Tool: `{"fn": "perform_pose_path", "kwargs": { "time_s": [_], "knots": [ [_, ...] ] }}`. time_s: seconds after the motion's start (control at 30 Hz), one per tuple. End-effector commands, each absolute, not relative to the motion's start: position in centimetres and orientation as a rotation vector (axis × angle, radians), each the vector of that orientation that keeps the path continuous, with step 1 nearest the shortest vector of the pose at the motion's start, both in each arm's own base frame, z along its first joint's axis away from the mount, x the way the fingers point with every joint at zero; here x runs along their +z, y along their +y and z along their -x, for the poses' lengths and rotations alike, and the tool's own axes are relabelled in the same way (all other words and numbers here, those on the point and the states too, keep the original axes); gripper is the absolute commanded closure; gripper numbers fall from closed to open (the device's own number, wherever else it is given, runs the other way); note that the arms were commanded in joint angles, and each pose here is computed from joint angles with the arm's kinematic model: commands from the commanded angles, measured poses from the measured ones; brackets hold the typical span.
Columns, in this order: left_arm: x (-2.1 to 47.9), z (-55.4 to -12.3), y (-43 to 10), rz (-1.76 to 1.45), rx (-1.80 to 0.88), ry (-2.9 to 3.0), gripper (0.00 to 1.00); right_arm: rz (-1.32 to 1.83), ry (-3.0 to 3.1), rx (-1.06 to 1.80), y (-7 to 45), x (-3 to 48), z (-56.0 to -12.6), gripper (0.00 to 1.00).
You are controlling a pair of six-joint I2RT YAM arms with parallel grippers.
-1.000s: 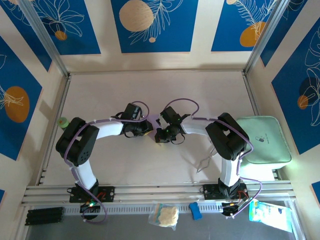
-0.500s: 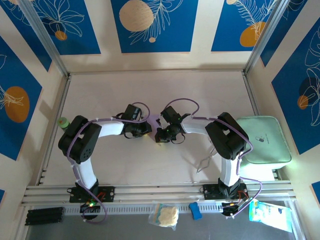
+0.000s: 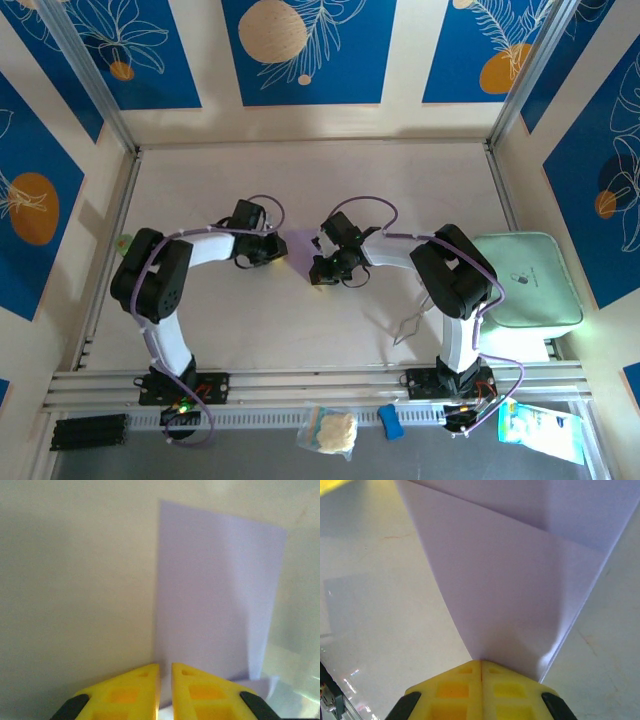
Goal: Fold a paper plane with a square sheet of paper (pick it up from the middle)
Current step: Third fold the triangle at the center of the table.
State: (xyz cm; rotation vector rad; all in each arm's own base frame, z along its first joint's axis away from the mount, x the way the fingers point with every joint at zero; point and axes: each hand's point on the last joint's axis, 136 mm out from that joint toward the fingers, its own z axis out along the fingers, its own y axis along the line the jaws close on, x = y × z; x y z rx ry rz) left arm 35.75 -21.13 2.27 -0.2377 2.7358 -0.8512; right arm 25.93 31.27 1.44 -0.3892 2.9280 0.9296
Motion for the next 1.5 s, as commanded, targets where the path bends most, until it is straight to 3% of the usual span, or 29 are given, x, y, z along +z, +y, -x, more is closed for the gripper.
{"fn": "perform_pose_path", "kwargs": {
  "time_s": [0.0, 0.27, 0.6, 1.13, 1.47],
  "knots": [
    [3.9, -36.7, -19.5, 0.224, -0.758, 2.720, 0.83, 0.337, 3.134, 0.720, 27.8, -2.6, -23.4, 0.96],
    [8.2, -34.3, -22.9, 0.203, -0.949, 2.630, 0.83, 0.329, 3.129, 0.746, 28.2, -2.5, -23.6, 0.97],
    [4.1, -31.6, -26.6, 0.169, -0.972, 2.747, 0.87, 0.331, 3.119, 0.787, 28.4, -2.3, -23.6, 0.96],
    [-0.4, -30.2, -24.4, 0.256, -0.751, 2.894, 0.90, 0.467, 2.876, 1.067, 32.1, 4.3, -26.3, 0.95],
    [-1.6, -29.6, -23.7, 0.291, -0.682, 2.946, 0.91, 0.434, 2.922, 1.022, 32.4, 2.5, -26.6, 0.96]
  ]
}}
